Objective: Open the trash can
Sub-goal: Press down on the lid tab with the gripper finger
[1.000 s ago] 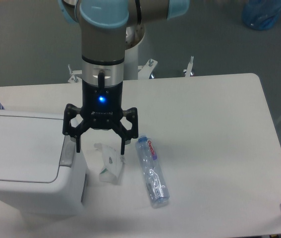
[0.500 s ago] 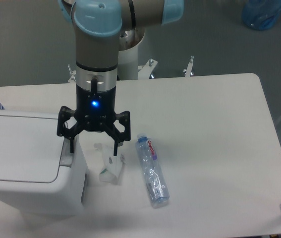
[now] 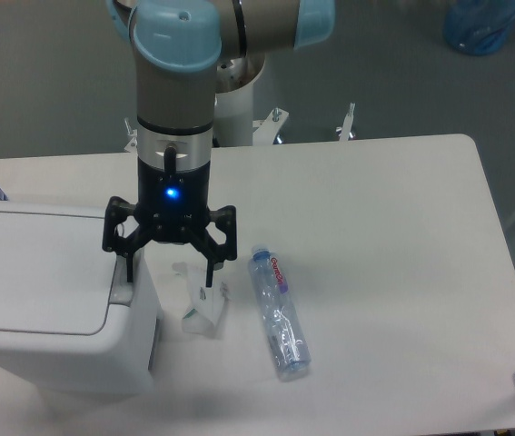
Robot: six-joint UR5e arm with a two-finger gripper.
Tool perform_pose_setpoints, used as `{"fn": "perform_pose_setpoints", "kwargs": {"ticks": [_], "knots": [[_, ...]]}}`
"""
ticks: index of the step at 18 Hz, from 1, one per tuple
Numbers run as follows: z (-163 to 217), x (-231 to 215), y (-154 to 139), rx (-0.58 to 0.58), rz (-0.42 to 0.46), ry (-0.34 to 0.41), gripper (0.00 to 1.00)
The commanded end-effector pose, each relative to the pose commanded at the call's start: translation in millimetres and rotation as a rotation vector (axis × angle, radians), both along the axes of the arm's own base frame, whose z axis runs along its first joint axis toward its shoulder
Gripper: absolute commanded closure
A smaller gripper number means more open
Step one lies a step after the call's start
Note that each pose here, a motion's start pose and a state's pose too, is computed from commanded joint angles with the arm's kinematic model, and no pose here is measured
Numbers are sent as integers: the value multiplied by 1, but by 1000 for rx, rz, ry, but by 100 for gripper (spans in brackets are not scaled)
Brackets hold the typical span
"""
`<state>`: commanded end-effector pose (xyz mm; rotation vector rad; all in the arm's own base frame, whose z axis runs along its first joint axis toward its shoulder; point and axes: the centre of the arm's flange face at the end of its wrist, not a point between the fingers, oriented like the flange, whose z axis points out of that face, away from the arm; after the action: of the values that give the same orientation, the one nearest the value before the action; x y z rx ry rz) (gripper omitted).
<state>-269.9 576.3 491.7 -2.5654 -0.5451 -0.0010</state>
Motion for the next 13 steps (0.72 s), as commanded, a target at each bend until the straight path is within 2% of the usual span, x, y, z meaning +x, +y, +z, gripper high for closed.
{"fn": "perform_pose_setpoints", "kwargs": {"ticks": [13], "knots": [[-4, 0, 0, -6, 0, -5, 0]]}}
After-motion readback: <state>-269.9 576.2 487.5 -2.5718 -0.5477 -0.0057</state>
